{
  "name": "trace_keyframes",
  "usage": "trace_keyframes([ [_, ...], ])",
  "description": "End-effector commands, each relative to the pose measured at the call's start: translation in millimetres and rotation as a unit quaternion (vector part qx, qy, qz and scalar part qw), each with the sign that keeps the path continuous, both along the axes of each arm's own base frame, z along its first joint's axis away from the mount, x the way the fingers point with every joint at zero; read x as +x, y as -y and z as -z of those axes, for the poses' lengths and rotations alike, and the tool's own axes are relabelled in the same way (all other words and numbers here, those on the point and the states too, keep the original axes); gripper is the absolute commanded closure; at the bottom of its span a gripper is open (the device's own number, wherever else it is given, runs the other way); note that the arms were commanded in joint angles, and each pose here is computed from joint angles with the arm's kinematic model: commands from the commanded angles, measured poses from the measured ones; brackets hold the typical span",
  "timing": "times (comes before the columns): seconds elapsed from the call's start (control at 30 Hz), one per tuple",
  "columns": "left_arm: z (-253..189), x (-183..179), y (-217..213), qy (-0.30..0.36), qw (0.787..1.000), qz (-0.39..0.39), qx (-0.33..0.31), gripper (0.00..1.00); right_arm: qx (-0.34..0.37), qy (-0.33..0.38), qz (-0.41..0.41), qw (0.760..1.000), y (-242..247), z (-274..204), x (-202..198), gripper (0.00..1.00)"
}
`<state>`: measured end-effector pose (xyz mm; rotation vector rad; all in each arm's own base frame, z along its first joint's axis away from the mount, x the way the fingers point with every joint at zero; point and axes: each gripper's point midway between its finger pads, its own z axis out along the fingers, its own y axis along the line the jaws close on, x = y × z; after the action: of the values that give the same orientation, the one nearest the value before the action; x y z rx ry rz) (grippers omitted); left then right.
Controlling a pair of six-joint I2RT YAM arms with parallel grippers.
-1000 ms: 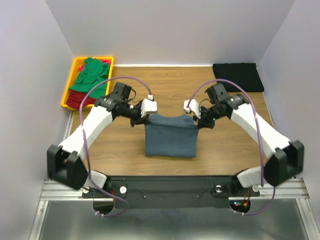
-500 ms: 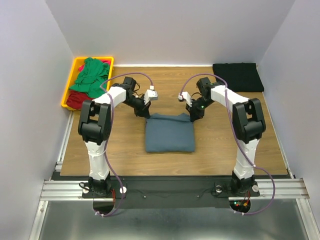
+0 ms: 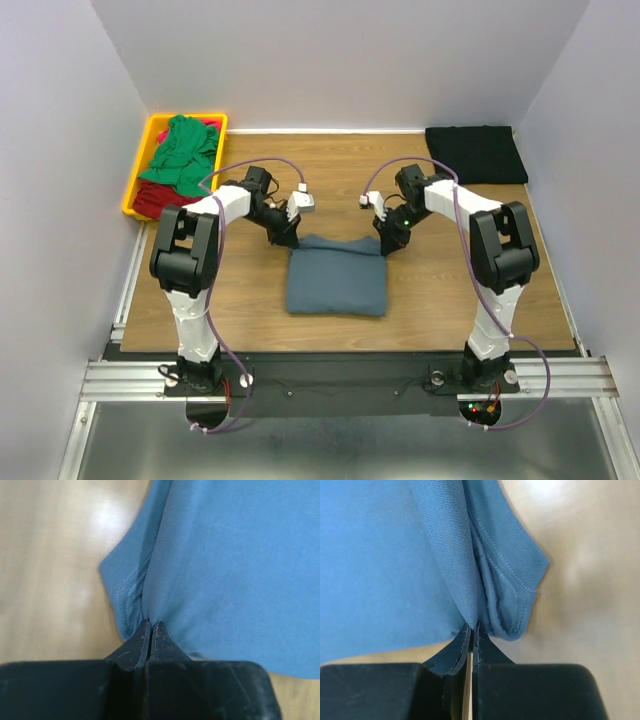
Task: Fold and stack the t-shirts
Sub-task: Fold the tshirt
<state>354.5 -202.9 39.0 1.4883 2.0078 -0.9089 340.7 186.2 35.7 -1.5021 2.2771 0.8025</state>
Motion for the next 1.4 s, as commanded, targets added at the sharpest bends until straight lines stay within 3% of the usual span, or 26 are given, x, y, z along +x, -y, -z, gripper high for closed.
trace_keyframes([
  [0.0,-21.7,-40.4,0.6,0.011,0.999,0.033,0.000,1.00,0.010,-0.014,0.004,1.000,-1.7,-24.9,-36.6,0.99],
  [0.17,-33.9,-62.6,-2.4,0.004,0.999,0.038,-0.007,1.00,0.008,0.007,0.019,1.000,0.3,-46.1,-35.6,0.99],
  [0.33,-39.1,-28.6,-0.1,0.026,1.000,0.001,-0.001,0.99,-0.011,0.010,0.036,0.999,2.5,-39.1,-15.2,0.91],
  [0.4,-37.7,-7.8,0.3,0.029,0.999,-0.029,0.003,0.98,-0.022,0.015,0.050,0.998,4.5,-31.2,-1.1,0.82],
  [0.43,-37.9,0.9,-2.0,0.023,0.999,-0.049,0.003,0.93,-0.022,0.024,0.070,0.997,4.5,-36.9,13.3,0.75],
  [0.5,-34.8,13.3,-6.3,0.014,0.997,-0.075,0.007,0.85,-0.027,0.028,0.094,0.995,7.7,-30.7,34.3,0.73],
  [0.6,-42.5,41.9,-16.7,0.008,0.990,-0.141,-0.003,0.60,-0.022,0.043,0.152,0.987,14.6,-40.5,72.4,0.64],
  [0.77,-87.9,62.6,-43.9,0.025,0.972,-0.224,-0.066,0.55,0.023,0.081,0.253,0.964,24.5,-98.1,105.8,0.58],
  [0.83,-106.9,46.3,-41.8,0.035,0.969,-0.226,-0.089,0.55,0.078,0.055,0.253,0.963,9.4,-126.7,84.7,0.58],
  [0.97,-126.8,3.3,-16.1,-0.014,0.964,-0.211,-0.162,0.59,0.197,-0.091,0.207,0.954,-35.1,-141.4,15.2,0.59],
  [1.07,-119.1,-21.8,6.1,-0.081,0.955,-0.206,-0.196,0.64,0.204,-0.166,0.201,0.944,-52.0,-119.8,-17.6,0.59],
  [1.1,-104.5,-34.2,10.6,-0.117,0.952,-0.206,-0.194,0.65,0.210,-0.173,0.199,0.942,-57.0,-113.1,-17.1,0.60],
  [1.17,-99.1,-34.2,22.1,-0.120,0.949,-0.200,-0.211,0.66,0.209,-0.209,0.207,0.933,-63.3,-97.8,-22.2,0.61],
  [1.2,-84.7,-39.6,24.5,-0.162,0.939,-0.218,-0.209,0.66,0.206,-0.210,0.213,0.932,-65.1,-83.5,-15.5,0.62],
  [1.37,-61.9,-16.7,33.0,-0.201,0.916,-0.255,-0.234,0.67,0.180,-0.218,0.262,0.923,-67.3,-35.5,11.0,0.64],
])
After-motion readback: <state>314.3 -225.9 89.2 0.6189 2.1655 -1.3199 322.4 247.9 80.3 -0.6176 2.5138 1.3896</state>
